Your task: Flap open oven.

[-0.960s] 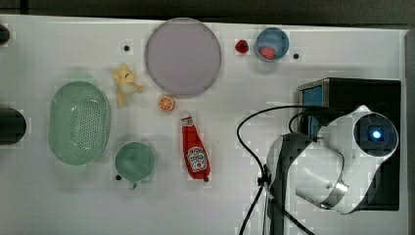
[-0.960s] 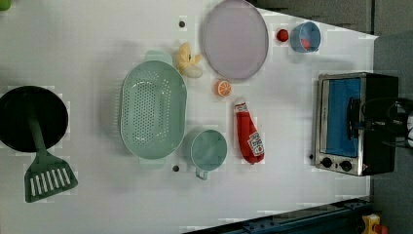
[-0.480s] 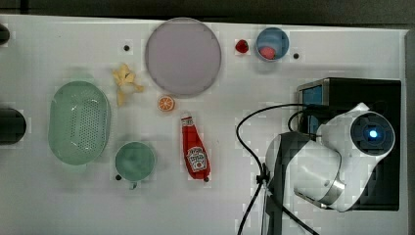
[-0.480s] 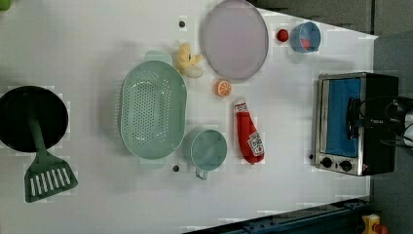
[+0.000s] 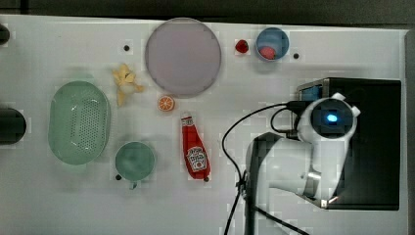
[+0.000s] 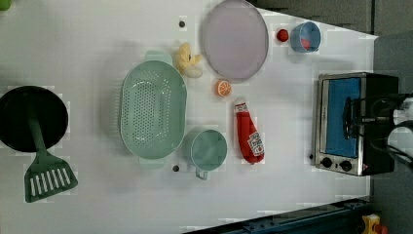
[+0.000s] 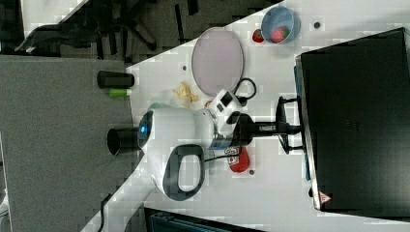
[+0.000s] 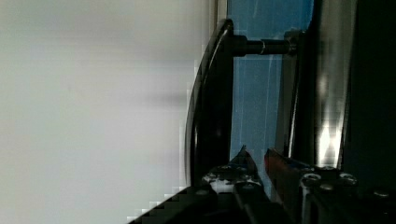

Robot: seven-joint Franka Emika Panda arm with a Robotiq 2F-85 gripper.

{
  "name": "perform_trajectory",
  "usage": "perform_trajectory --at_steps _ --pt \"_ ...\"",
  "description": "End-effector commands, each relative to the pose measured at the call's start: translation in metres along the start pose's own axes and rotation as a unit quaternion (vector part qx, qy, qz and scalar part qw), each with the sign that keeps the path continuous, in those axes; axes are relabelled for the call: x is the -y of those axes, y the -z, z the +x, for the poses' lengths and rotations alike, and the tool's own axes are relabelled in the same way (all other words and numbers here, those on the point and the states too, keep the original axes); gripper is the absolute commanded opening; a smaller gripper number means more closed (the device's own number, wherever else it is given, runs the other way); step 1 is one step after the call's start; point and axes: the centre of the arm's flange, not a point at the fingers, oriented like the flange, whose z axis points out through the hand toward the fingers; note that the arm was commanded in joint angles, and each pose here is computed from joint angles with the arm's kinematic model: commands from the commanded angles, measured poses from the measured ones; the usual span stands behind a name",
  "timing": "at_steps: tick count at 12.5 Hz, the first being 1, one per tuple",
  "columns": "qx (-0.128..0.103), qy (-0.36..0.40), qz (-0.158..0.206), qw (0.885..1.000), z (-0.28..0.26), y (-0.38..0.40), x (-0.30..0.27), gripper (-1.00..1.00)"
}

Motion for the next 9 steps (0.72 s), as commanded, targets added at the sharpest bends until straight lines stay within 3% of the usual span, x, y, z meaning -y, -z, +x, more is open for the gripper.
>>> perform_trajectory --at_steps 1,9 --pt "0.006 -0.015 -0.030 0.999 0.017 -0.005 0.090 -0.65" --pt "0.013 -0.020 -0.132 0.991 0.029 -0.055 0.183 -0.65"
